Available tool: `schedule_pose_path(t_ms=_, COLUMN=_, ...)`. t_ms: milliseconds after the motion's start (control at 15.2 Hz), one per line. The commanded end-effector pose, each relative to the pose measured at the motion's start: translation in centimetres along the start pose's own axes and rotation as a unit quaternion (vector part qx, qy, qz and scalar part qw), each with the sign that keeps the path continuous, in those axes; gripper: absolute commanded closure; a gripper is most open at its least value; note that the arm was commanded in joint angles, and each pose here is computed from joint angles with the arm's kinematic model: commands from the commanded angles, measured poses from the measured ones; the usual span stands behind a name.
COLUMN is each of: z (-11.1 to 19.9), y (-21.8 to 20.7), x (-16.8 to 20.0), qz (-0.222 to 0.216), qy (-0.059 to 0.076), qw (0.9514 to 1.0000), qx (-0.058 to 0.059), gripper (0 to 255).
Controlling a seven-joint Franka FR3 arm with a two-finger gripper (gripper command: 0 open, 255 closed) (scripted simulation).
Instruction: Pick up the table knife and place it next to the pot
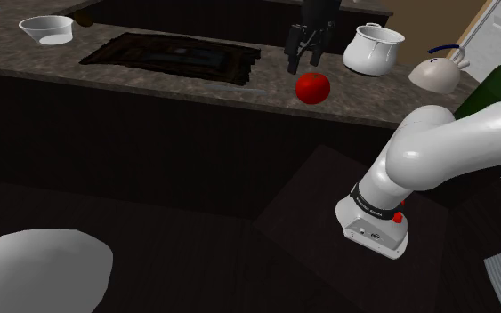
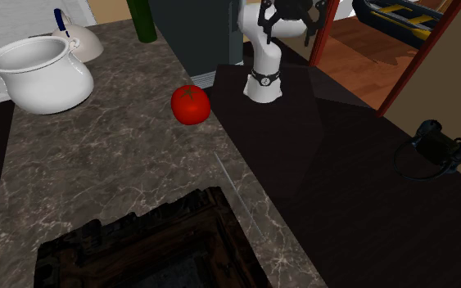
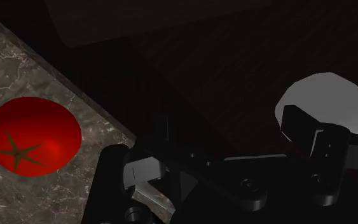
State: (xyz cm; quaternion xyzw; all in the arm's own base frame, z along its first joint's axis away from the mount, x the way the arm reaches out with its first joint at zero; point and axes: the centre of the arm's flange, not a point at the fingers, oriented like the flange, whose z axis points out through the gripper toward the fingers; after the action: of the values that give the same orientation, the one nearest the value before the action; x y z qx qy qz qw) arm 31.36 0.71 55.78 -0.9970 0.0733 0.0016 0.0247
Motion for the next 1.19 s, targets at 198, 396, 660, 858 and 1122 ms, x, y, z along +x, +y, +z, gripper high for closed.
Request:
schedule_pose_path(t_ms=198, z=1.7, y=1.8, x=3.1, qz=-0.038, qy=-0.003, qw=0.9993, qx=-0.004, gripper=0)
schedule_pose_path(t_ms=396, z=3.5, y=3.3, x=6.3, qz=-0.076, qy=-0.007, qw=0.9971, qx=-0.007, gripper=0)
schedule_pose_path(t_ms=660, z=5.9, y=5.0, x=10.8, qz=-0.126, qy=-0.011, qw=0.9919, qx=-0.012, gripper=0)
schedule_pose_path(t_ms=858, z=7.7, y=5.9, x=14.2, qz=-0.164, qy=-0.015, qw=0.9863, qx=-0.015, gripper=0)
schedule_pose_path(t_ms=1122, z=10.1, y=6.8, x=18.9, qz=-0.213, qy=-0.019, qw=0.9766, qx=-0.020, gripper=0)
